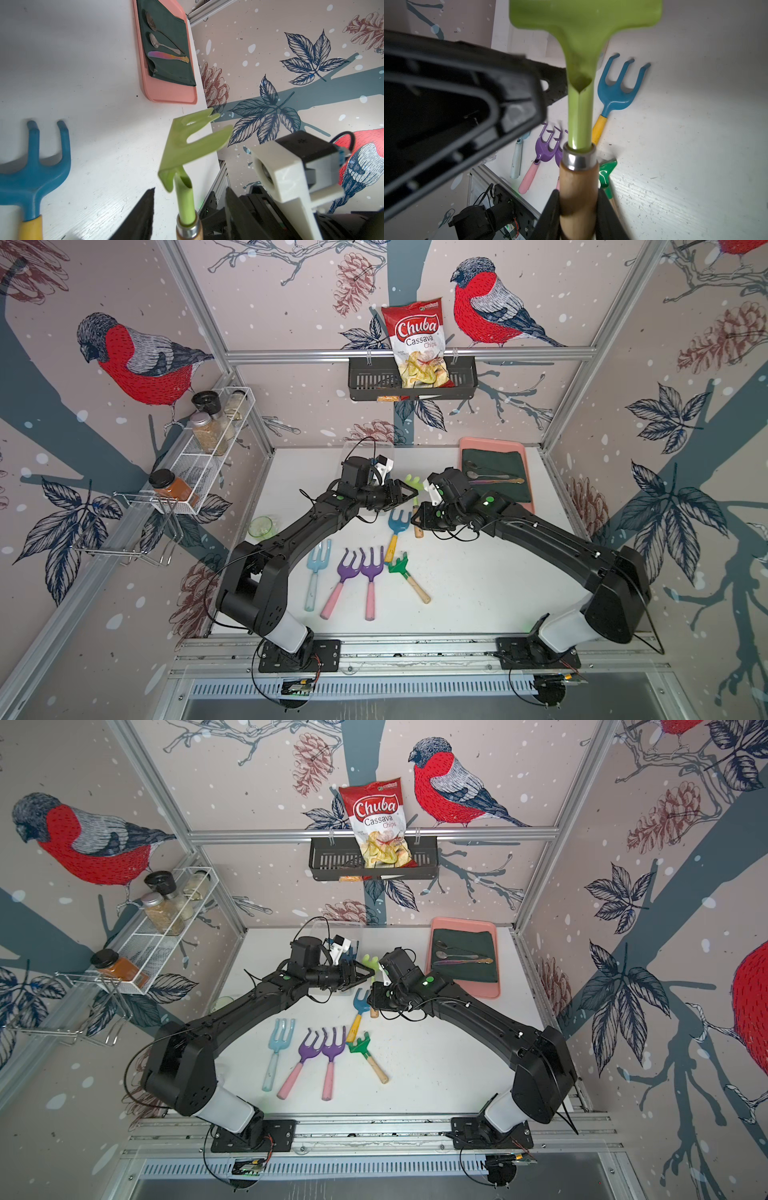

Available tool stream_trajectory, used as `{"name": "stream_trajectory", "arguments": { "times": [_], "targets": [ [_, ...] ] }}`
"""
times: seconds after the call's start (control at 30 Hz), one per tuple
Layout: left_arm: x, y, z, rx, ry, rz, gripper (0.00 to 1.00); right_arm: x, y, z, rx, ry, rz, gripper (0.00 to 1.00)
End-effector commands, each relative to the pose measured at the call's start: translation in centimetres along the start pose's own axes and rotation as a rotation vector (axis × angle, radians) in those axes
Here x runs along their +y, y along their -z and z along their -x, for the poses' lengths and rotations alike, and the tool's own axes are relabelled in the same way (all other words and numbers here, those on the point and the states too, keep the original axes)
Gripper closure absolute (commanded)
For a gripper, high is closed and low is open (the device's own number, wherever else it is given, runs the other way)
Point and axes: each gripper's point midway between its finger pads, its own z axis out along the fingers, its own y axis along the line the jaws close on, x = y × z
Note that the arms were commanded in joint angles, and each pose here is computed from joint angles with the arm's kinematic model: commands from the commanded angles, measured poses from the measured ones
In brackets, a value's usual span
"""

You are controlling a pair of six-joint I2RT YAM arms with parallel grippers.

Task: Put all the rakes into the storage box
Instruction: Pick up the rake at the center of the board.

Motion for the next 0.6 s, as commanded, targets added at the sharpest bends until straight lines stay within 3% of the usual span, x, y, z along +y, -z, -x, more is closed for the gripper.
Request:
{"name": "stream_trajectory", "arguments": {
  "times": [0.0,0.13,0.37,0.57],
  "targets": [
    [-0.1,-0.3,0.8,-0.032,-0.027,-0.001,0.52,0.6,0.1,0.0,0.007,0.029,0.019,0.81],
    [0.3,-0.8,0.9,-0.031,-0.027,0.010,0.65,0.6,0.3,-0.1,0.008,0.037,0.000,0.81],
    [0.1,-1.3,1.5,-0.039,-0.025,-0.001,0.74,0.5,0.1,-1.1,0.027,0.053,-0.043,0.79],
    [-0.1,-1.6,1.9,-0.042,-0.023,-0.007,0.97,0.4,0.5,-0.7,0.007,0.053,-0.045,0.75]
  ]
}}
